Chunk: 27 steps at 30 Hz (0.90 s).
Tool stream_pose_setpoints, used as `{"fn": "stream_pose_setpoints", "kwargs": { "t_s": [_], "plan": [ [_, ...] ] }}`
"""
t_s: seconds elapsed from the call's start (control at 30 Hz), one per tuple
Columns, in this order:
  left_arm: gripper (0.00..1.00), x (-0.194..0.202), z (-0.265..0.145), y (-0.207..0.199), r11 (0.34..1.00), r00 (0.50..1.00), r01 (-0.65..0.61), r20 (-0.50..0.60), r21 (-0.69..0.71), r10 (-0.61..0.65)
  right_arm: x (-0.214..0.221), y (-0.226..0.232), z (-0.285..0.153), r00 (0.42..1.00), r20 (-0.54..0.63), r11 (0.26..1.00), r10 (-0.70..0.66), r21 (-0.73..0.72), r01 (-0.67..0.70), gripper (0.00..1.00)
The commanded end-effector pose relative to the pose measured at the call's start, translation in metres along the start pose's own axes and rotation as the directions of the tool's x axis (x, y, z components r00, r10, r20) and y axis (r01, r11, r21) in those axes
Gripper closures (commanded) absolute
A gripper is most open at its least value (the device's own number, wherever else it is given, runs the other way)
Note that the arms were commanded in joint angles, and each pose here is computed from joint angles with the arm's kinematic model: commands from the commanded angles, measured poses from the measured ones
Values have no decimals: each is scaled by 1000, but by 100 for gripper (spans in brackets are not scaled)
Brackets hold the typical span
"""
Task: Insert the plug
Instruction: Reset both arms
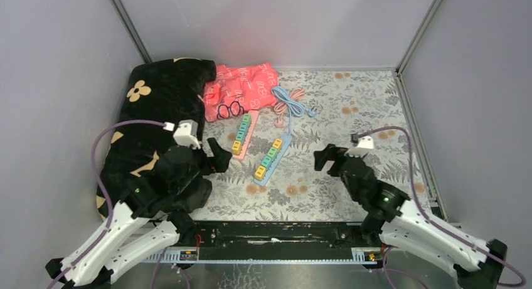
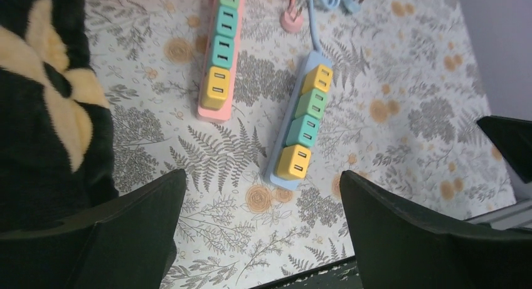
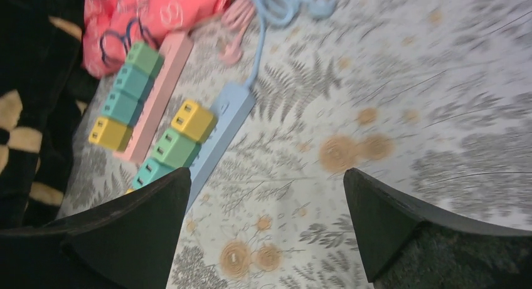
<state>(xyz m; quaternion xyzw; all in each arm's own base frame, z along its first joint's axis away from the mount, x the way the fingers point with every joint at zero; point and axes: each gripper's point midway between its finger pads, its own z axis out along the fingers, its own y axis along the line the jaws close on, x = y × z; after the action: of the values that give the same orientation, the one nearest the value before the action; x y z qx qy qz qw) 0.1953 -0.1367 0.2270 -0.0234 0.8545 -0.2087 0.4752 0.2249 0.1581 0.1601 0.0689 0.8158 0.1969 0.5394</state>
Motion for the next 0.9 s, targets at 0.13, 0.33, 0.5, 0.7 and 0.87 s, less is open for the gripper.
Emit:
{"fn": "stream_pose_setpoints", "kwargs": {
  "t_s": [0.13, 0.33, 0.5, 0.7, 0.87],
  "plan": [
    [0, -29, -34, 18, 998, 984, 67, 166, -12, -65, -88, -74, -77, 967, 204, 960, -152, 264, 95, 1],
    [0, -24, -38, 25, 996, 980, 87, 182, -9, -84, -117, -87, -116, 947, 306, 977, -100, 212, 35, 1],
    [0, -15, -34, 29, 995, 979, 96, 181, -10, -93, -121, -103, -128, 929, 361, 974, -75, 224, -9, 1],
    [0, -14, -29, 27, 996, 976, 90, 198, 8, -90, -119, -106, -128, 922, 382, 975, -59, 218, -28, 1],
    [0, -11, -26, 24, 997, 981, 74, 180, 12, -75, -118, -105, -126, 924, 376, 975, -65, 220, -21, 1]
  ]
}}
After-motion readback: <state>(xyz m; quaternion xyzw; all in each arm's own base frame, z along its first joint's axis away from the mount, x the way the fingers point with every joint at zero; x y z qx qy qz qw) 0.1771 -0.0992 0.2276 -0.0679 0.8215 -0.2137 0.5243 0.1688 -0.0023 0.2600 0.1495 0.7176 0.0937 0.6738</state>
